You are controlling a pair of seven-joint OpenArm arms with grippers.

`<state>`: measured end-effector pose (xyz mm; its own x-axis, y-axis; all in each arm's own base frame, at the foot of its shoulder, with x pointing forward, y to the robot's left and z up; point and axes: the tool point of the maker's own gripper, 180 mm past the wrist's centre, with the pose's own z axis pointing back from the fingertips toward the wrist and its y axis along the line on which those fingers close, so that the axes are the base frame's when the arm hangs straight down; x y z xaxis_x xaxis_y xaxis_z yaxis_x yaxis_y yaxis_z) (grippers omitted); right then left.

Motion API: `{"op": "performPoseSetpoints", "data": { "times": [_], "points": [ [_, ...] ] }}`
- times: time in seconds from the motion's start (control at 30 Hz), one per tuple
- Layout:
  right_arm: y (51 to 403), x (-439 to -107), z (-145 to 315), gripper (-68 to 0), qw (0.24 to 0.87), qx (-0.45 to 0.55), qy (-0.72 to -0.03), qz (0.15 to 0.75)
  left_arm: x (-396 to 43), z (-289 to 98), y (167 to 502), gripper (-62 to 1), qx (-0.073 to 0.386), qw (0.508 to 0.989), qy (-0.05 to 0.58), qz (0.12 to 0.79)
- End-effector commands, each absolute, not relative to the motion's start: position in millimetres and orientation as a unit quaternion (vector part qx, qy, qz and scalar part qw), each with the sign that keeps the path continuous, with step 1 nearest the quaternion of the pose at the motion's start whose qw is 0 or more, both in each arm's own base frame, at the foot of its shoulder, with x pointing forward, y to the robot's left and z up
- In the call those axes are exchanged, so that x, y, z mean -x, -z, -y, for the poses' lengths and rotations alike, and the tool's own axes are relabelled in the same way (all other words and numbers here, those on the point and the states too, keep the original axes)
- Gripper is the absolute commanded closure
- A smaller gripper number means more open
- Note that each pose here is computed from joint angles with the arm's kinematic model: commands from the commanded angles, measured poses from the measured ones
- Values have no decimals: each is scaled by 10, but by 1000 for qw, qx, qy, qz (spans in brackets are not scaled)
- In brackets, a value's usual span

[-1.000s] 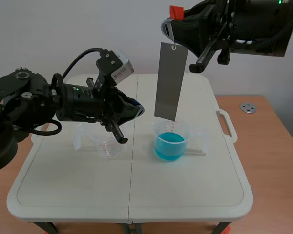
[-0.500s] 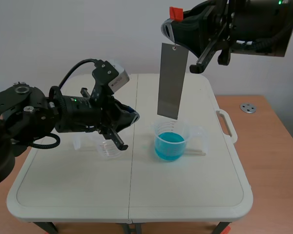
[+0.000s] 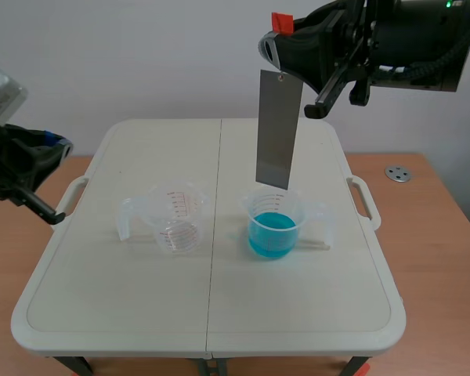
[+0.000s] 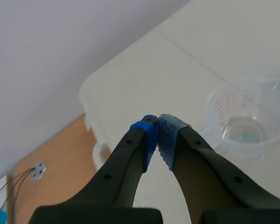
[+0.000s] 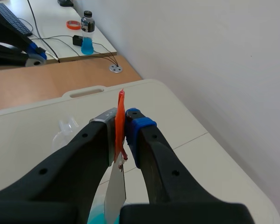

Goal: Hold the metal plate by the orange handle, dip it into the blue solution, take it out and point at it, then put the plate back in the beaker on the left.
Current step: 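Raise the plate and point at it, then put the plate into the left beaker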

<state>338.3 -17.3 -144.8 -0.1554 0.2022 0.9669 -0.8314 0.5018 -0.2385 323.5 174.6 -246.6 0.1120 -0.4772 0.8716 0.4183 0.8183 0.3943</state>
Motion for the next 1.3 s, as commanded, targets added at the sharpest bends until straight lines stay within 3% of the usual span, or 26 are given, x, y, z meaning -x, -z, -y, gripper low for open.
{"op": "performPoseSetpoints", "data": {
  "times": [0.0, 0.2, 0.47, 0.9, 1.27],
  "points": [
    [1254, -3383, 181, -15, 578, -249, -434, 645, -3153, -1873, 2479, -27, -36, 749, 289, 595],
    [1212, -3406, 145, -15, 575, -249, -434, 647, -2732, -2403, 2721, -27, -90, 790, 263, 547],
    [1097, -3456, 45, -15, 567, -248, -434, 655, -1958, -2693, 3203, -27, -96, 852, 261, 443],
    [818, -3482, -287, -15, 536, -257, -450, 666, -881, -2614, 3688, -27, -53, 920, 204, 330],
    [709, -3409, -671, -15, 508, -286, -473, 660, -255, -2401, 4035, -27, -17, 954, 133, 270]
  ]
}}
